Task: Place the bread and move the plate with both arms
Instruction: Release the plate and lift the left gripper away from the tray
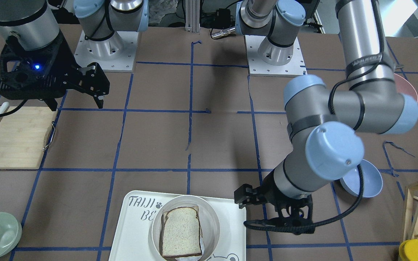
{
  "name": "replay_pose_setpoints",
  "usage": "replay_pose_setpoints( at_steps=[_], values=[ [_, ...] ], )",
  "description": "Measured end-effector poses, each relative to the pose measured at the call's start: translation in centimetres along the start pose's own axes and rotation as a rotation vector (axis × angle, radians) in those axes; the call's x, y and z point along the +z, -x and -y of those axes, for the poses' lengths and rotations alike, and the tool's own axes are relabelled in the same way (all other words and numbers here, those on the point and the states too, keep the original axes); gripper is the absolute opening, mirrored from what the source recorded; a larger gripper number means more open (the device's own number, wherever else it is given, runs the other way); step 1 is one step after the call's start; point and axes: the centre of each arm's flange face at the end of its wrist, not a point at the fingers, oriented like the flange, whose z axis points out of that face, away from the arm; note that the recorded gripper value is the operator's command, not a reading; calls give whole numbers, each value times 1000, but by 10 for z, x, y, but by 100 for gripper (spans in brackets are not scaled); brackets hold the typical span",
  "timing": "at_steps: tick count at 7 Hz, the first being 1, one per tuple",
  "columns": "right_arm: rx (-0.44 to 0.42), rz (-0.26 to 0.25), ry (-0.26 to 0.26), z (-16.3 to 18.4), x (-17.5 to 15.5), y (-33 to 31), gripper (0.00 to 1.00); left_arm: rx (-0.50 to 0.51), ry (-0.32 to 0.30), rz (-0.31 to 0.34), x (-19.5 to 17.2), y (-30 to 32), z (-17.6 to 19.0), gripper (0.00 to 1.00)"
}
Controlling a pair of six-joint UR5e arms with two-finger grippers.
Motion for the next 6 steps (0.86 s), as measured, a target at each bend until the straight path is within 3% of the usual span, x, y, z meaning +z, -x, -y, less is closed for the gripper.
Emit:
replay_pose_setpoints(
  at_steps=[2, 3, 6],
  values=[
    [1, 1, 1, 0, 2, -1, 100, -64, 51, 32, -79, 30, -46, 100],
    [2, 1, 1, 0, 2, -1, 100, -83, 83, 67, -100, 37, -74, 100],
    [4, 1, 1, -1, 2, -1, 100, -111, 132, 117, -108, 40, -151, 100]
  ],
)
